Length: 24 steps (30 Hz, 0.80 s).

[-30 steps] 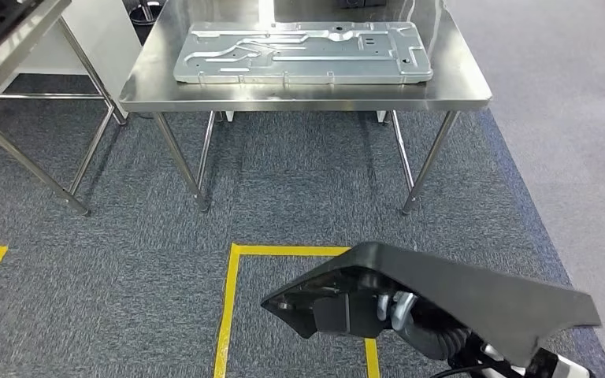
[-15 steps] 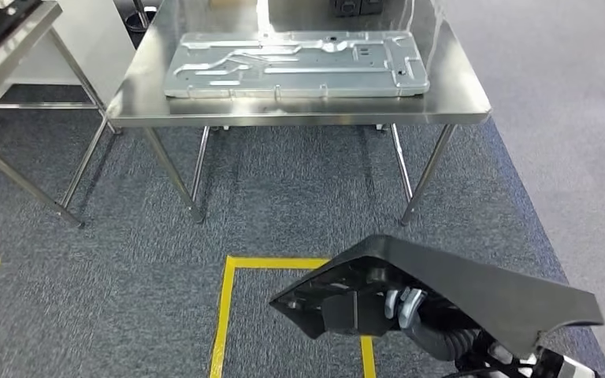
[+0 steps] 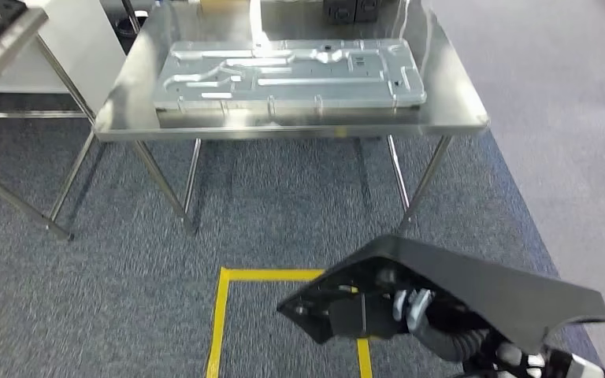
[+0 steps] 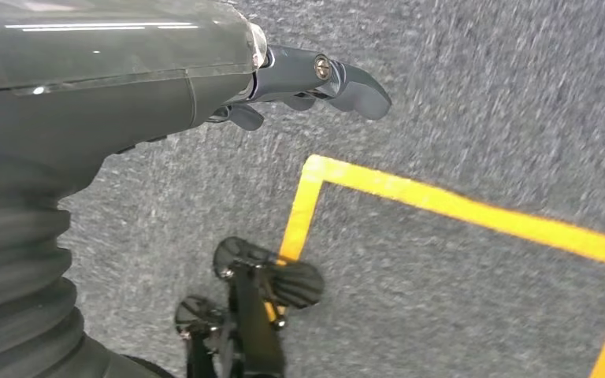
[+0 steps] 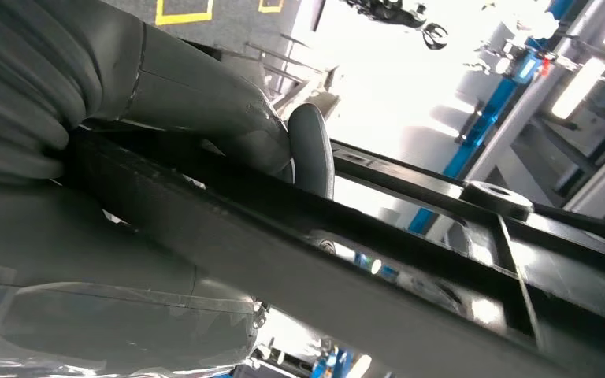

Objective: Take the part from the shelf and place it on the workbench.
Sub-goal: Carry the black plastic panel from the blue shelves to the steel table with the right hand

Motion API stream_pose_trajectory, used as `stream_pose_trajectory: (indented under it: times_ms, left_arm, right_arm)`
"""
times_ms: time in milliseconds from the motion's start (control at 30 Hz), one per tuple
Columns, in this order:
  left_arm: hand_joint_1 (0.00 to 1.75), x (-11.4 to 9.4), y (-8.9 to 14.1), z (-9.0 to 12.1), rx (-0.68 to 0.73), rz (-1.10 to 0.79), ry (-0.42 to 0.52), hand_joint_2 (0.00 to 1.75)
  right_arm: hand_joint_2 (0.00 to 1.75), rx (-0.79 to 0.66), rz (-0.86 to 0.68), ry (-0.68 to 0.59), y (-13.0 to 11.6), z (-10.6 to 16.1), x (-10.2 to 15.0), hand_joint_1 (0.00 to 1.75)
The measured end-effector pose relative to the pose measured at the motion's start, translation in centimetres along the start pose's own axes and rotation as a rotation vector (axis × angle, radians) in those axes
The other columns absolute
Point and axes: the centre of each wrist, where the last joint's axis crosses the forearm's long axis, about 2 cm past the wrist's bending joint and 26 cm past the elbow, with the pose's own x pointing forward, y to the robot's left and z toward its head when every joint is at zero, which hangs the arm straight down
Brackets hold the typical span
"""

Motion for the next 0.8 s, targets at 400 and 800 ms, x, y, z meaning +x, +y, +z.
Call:
stream_pose_trajectory:
  times_ms: [400,800]
  left_arm:
    - [0.0,-0.1,-0.2,0.0,0.007,0.009,-0.001,1.75]
    - [0.0,-0.8,-0.5,0.5,0.026,0.035,0.016,1.75]
  right_arm:
    - [1.75,0.004,0.007,0.016,-0.3,0.7,0.4,1.75]
    - [1.75,-0.011,-0.014,0.05,2.9,2.1,1.2,1.75]
